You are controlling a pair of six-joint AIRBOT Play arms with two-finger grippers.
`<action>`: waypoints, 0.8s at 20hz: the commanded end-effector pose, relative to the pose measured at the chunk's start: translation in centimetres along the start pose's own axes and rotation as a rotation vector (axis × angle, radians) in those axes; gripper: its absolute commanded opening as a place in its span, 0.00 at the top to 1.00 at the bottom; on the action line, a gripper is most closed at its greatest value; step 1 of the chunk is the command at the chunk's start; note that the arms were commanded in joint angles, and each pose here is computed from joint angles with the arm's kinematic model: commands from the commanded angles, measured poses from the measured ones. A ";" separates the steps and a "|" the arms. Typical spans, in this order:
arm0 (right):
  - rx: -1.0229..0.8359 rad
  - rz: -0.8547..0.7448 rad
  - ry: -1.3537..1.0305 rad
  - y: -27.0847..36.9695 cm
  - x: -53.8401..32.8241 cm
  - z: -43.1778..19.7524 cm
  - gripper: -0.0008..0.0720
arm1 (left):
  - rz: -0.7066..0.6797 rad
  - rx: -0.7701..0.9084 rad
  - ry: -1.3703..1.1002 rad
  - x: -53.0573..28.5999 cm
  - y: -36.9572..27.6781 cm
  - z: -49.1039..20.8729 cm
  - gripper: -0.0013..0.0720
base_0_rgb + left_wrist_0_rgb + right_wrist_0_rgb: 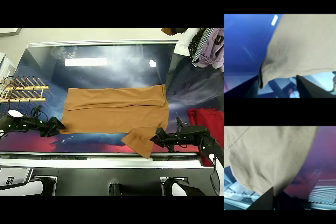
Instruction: Fold the clothes and pants, and hang the long-sleeved shirts on hangers.
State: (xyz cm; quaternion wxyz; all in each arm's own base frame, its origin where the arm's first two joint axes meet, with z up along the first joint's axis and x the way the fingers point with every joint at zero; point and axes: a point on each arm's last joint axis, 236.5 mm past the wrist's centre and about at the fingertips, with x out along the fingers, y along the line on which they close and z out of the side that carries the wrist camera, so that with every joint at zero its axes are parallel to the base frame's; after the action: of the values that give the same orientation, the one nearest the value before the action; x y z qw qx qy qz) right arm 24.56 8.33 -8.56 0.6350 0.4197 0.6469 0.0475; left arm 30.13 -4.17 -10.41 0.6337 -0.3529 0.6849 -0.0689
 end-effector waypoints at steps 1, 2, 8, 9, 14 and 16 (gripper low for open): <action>-0.002 0.003 -0.012 0.3 -0.2 0.1 0.95 | 0.013 0.021 0.034 1.0 -0.3 -0.6 0.57; -0.004 0.004 -0.014 0.3 -0.3 0.1 0.95 | 0.013 0.022 0.033 1.0 -0.3 -0.6 0.76; -0.053 -0.002 -0.017 1.2 -2.1 -1.5 0.95 | 0.037 0.022 -0.020 -1.9 -0.6 -0.9 0.97; -0.069 -0.026 -0.009 1.0 -2.8 -2.4 0.95 | 0.070 0.021 -0.038 -3.0 -0.5 -1.3 0.97; -0.147 -0.027 -0.060 2.9 -7.2 -7.4 0.96 | 0.149 0.049 -0.132 -8.8 -1.9 -4.7 0.97; -0.221 -0.010 -0.143 4.4 -9.1 -7.4 0.96 | 0.142 0.062 -0.193 -10.1 -2.8 -4.7 0.97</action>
State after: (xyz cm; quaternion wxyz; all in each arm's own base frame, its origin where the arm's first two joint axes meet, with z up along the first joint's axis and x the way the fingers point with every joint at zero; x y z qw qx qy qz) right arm 20.17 8.93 -0.22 0.6942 0.3644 0.6160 0.0767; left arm 27.23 -2.57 -2.17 0.6901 -0.2946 0.6604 -0.0289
